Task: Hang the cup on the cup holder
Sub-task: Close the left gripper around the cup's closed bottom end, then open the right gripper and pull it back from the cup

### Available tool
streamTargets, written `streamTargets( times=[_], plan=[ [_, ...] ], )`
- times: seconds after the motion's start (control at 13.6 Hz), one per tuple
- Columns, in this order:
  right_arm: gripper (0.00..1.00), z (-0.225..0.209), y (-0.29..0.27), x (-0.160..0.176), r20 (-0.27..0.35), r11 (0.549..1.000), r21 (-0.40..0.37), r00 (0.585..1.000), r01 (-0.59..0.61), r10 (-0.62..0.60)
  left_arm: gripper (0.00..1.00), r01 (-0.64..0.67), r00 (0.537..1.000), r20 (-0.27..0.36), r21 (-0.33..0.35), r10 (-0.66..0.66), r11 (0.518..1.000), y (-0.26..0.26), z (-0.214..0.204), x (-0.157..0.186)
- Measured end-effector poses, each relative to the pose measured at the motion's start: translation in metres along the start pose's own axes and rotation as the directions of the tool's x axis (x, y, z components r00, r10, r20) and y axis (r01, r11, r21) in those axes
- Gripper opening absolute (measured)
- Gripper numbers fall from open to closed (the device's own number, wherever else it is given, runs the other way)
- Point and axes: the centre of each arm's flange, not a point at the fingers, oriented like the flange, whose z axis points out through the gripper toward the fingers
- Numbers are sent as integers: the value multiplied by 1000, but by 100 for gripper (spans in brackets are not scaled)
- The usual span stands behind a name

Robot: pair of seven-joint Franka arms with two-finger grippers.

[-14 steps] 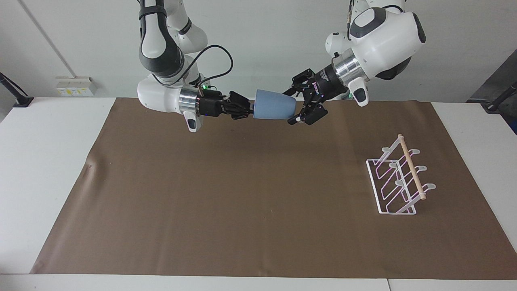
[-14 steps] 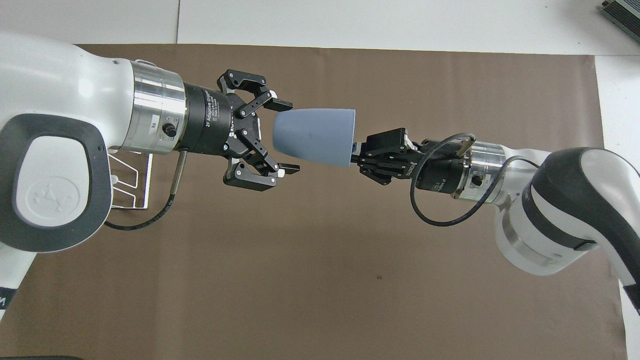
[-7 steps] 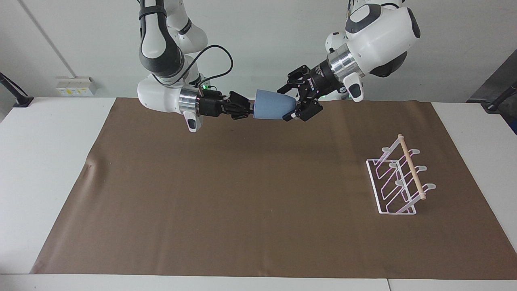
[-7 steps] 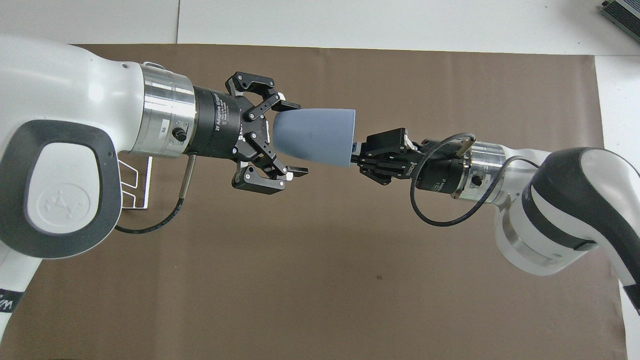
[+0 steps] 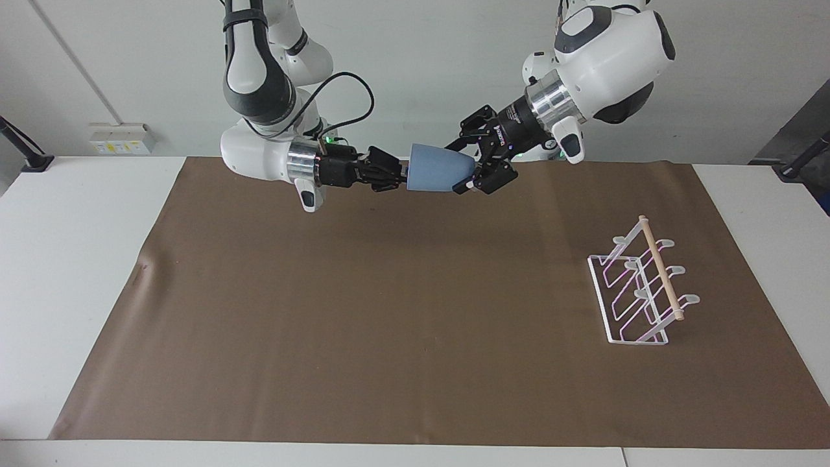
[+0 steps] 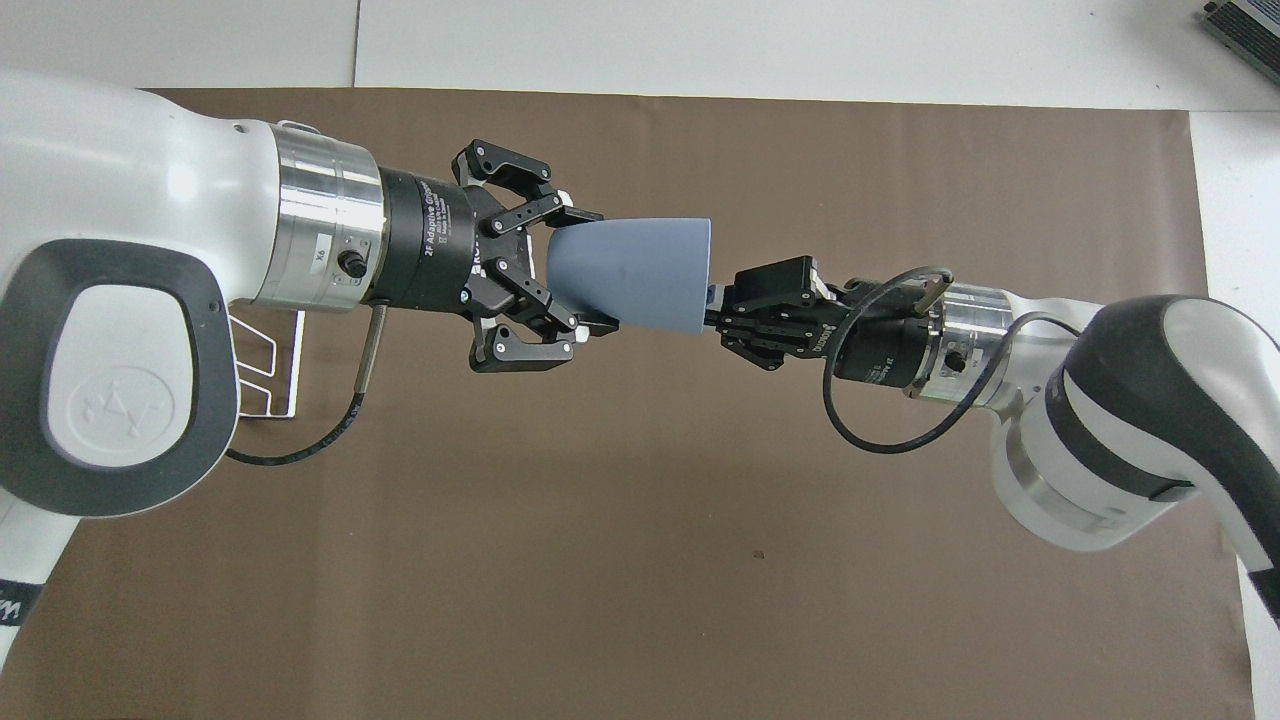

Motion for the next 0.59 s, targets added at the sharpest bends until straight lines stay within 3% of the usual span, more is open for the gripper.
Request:
streamTargets(
  times=[0.44,0.51,0.59],
  plan=[
    [4,0,0,0,0,1000,0,1000,0,0,77,0,1000,0,0,0,1000,0,0,0],
    [10,0,0,0,-2,1000,0,1000,-1,1,77,3,1000,0,-2,-3,1000,0,-1,0],
    [21,0,0,0,-2,1000,-1,1000,-2,2,76,6,1000,1,-5,-6,1000,1,-2,1]
  ],
)
